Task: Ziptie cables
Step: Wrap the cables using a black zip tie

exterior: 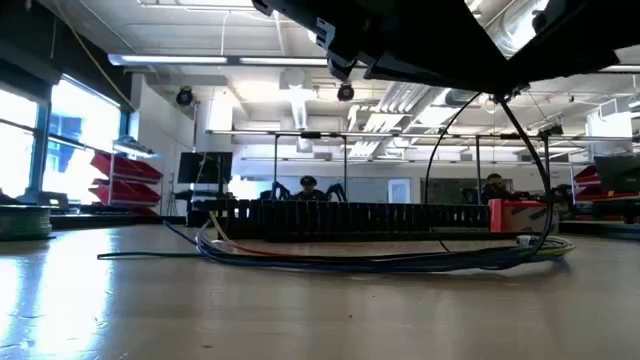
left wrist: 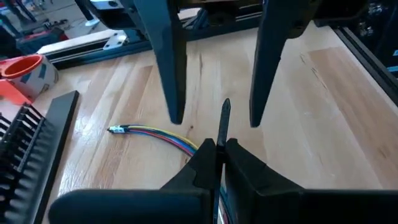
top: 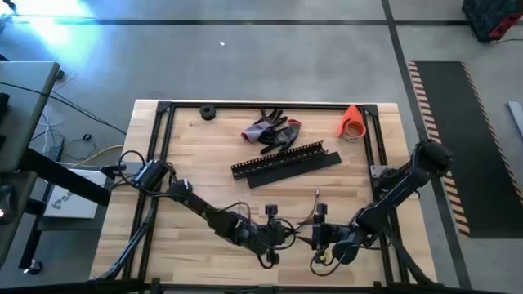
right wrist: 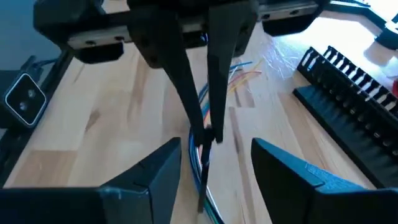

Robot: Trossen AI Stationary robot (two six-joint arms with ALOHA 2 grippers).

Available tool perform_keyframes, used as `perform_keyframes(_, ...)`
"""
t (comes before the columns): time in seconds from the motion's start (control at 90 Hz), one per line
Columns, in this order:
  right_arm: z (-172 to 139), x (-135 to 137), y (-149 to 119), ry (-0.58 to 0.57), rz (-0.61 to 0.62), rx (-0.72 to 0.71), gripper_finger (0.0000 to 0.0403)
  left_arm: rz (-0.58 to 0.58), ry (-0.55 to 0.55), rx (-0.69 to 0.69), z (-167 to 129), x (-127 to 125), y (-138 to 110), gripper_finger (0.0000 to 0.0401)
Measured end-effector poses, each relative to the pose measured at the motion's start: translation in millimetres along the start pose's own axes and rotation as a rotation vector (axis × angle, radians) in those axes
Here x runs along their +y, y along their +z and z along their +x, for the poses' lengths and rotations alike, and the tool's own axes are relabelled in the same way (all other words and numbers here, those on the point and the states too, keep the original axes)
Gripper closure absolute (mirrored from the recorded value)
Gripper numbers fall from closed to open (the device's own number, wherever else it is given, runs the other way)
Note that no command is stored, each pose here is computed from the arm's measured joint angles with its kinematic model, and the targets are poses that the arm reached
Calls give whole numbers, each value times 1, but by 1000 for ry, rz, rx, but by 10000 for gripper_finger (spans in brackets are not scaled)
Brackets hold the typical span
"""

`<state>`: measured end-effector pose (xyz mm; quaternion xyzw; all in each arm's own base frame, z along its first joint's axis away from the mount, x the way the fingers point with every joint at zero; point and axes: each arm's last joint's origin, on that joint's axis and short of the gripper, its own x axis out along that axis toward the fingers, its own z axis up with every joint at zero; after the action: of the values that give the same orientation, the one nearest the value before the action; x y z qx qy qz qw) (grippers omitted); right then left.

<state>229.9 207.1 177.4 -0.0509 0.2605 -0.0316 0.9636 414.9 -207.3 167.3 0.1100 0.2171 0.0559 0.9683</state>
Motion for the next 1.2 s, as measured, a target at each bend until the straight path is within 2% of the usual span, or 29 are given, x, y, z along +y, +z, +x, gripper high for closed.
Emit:
perform_keyframes(0.133,3,-2,1,27,4,14,263,0,0,0,0,0,0,400)
perform_keyframes(0.456,5,-4,1,24,3,23,394,-1,-9,2,0,0,0,399)
perform_keyframes(0.878,-5,2,-10,38,7,97,402,7,26,56,-1,-1,-7,390)
perform_keyframes(1.2,-41,21,-6,34,-19,257,403,13,41,76,-3,-3,-10,390)
